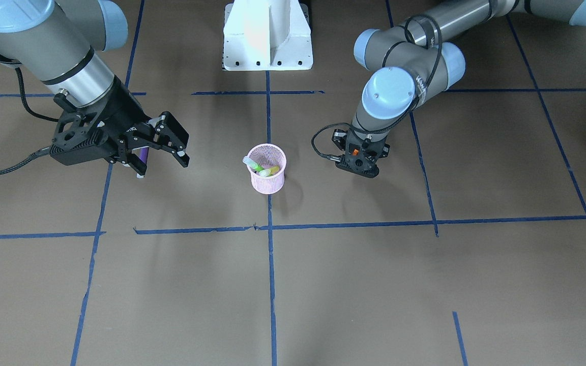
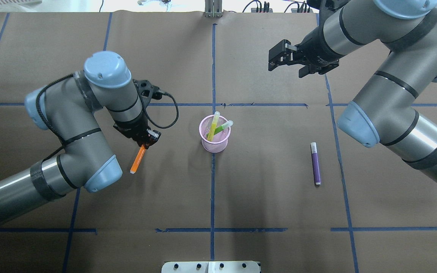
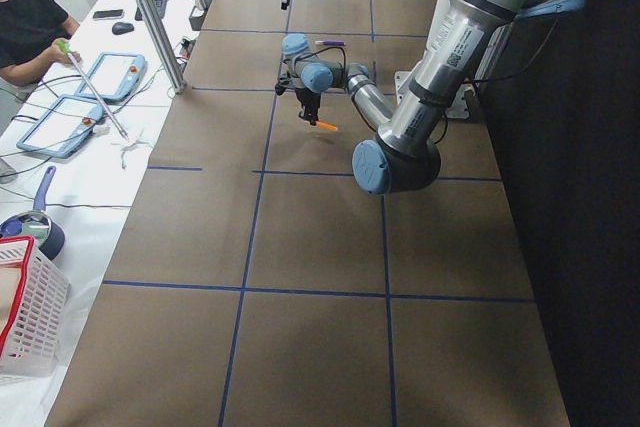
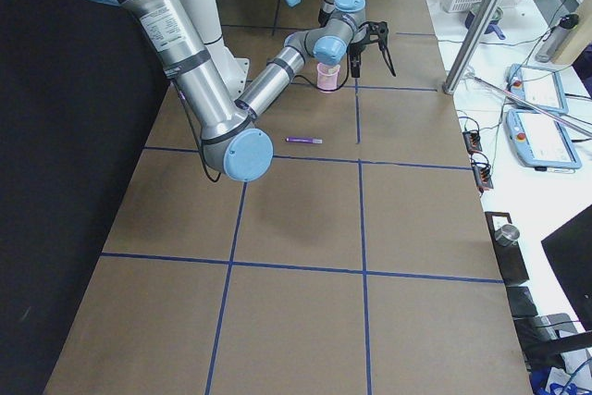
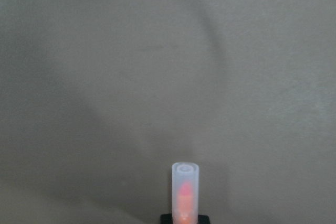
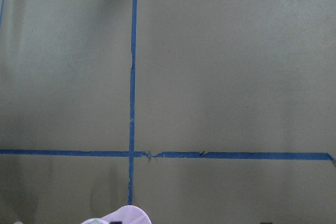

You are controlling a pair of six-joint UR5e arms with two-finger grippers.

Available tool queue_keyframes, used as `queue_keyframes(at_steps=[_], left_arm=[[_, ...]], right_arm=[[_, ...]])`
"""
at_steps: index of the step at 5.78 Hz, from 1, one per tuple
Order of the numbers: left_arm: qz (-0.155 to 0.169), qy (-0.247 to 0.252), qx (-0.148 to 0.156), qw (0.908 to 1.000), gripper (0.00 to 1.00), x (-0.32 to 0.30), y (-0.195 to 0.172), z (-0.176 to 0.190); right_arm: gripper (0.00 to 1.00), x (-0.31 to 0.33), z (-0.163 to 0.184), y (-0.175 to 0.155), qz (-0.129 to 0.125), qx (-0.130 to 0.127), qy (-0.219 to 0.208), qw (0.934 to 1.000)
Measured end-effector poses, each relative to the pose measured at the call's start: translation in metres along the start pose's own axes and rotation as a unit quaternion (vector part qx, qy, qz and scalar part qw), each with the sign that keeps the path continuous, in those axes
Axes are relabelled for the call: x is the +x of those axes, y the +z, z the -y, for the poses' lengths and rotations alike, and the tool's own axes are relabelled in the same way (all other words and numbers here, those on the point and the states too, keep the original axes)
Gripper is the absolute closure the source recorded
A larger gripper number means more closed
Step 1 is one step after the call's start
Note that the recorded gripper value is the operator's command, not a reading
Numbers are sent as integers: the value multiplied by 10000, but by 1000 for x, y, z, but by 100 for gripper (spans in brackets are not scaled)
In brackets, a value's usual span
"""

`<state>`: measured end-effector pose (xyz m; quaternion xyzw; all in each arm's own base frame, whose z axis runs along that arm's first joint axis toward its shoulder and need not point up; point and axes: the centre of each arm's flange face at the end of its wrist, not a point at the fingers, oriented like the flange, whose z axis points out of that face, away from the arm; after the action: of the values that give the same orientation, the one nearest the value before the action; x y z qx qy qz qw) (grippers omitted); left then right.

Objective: Collect pens into pen holder
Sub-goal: 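Carry the orange highlighter with the left gripper and drop it into the cup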

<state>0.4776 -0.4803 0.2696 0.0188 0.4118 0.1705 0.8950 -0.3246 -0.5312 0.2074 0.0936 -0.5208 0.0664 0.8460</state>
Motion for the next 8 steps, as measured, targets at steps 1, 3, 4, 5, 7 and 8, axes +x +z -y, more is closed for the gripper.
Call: queue_keyframes(at_steps=[1, 3, 4, 5, 7, 8], left_arm=[[-391, -240, 537, 9975, 100, 14, -44, 6], [-912, -786, 1912, 9741, 100, 36, -100, 24], [-1040, -992, 2461, 9585, 100, 47, -113, 29], [-996, -1107, 2980, 9429, 100, 68, -108, 26], [-1000, -1286, 3794, 9108, 100, 122, -74, -1], [-1042, -1440, 3919, 9027, 100, 131, -65, -8]], right_arm=[[7, 8, 0, -3, -20, 4, 30, 10000], [1, 35, 1, -13, -82, -44, 171, 9998], [1, 54, 6, -19, -93, -155, 309, 9994], [1, 67, 8, -23, -89, -262, 412, 9988], [1, 76, 8, -22, -111, -339, 482, 9982], [1, 78, 8, -21, -124, -345, 495, 9981]])
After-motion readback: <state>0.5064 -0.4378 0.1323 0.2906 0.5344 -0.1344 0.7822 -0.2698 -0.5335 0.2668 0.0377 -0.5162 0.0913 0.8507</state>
